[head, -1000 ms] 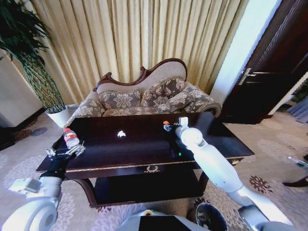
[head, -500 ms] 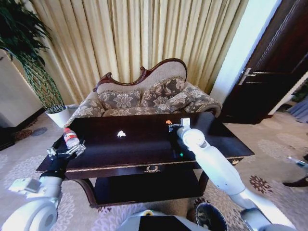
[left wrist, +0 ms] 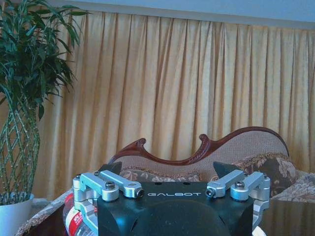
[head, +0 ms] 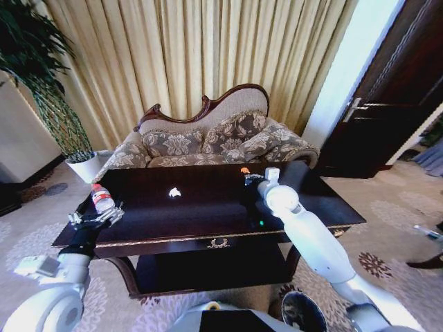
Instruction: Move to the front of the table and place the trash on the table into the trash bin.
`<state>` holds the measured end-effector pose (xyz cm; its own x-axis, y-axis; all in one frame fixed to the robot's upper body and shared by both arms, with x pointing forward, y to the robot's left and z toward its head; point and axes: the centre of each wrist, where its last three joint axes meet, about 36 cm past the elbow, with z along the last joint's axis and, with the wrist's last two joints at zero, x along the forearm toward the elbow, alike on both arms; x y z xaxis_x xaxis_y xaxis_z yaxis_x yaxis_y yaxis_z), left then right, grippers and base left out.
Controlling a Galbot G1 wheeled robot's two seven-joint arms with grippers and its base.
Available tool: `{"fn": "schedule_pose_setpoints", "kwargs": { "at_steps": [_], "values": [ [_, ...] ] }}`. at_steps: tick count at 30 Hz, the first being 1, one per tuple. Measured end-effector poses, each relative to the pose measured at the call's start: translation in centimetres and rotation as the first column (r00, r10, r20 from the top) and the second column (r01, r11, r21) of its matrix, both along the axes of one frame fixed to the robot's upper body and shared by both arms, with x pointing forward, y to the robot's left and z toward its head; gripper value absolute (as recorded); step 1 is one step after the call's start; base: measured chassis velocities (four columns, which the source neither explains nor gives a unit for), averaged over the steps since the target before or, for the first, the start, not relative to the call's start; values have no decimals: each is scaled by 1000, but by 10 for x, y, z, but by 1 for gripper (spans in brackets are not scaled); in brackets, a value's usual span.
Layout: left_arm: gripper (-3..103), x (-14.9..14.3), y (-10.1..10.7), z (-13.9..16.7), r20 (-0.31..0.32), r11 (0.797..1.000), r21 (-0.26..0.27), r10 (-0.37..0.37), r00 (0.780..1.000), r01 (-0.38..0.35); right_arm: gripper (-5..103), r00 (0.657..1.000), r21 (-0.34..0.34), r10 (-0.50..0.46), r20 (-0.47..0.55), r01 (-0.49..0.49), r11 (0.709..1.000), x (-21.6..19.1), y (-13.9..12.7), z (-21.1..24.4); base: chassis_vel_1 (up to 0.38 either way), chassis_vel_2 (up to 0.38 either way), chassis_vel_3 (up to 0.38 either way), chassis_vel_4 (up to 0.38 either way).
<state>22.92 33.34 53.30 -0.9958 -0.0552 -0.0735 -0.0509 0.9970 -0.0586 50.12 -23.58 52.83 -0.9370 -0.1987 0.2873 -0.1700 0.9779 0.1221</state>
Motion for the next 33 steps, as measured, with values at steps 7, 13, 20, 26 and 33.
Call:
{"fn": "schedule_pose_setpoints", "kwargs": {
  "at_steps": [7,13,20,26,33],
  "values": [
    [100,0,-1,0,2,1000,1,-2,1000,2,0,988,80,-60,142,49,996,-22,-31,6,0,0,0,0],
    [100,1,-4,0,5,1000,1,-14,1000,14,0,969,77,-105,224,90,993,-48,-63,14,0,0,0,0],
    [100,2,-7,0,8,1000,4,-22,1000,22,0,945,5,-116,305,120,993,-61,-74,15,0,0,0,0],
    [100,3,-4,1,13,1000,17,-18,1000,18,0,938,-43,-91,335,111,993,-68,-74,5,0,0,0,0],
    [100,3,-3,2,14,1000,18,-18,1000,18,0,943,-61,-82,324,108,992,-76,-72,6,0,0,0,0]
  ]
}}
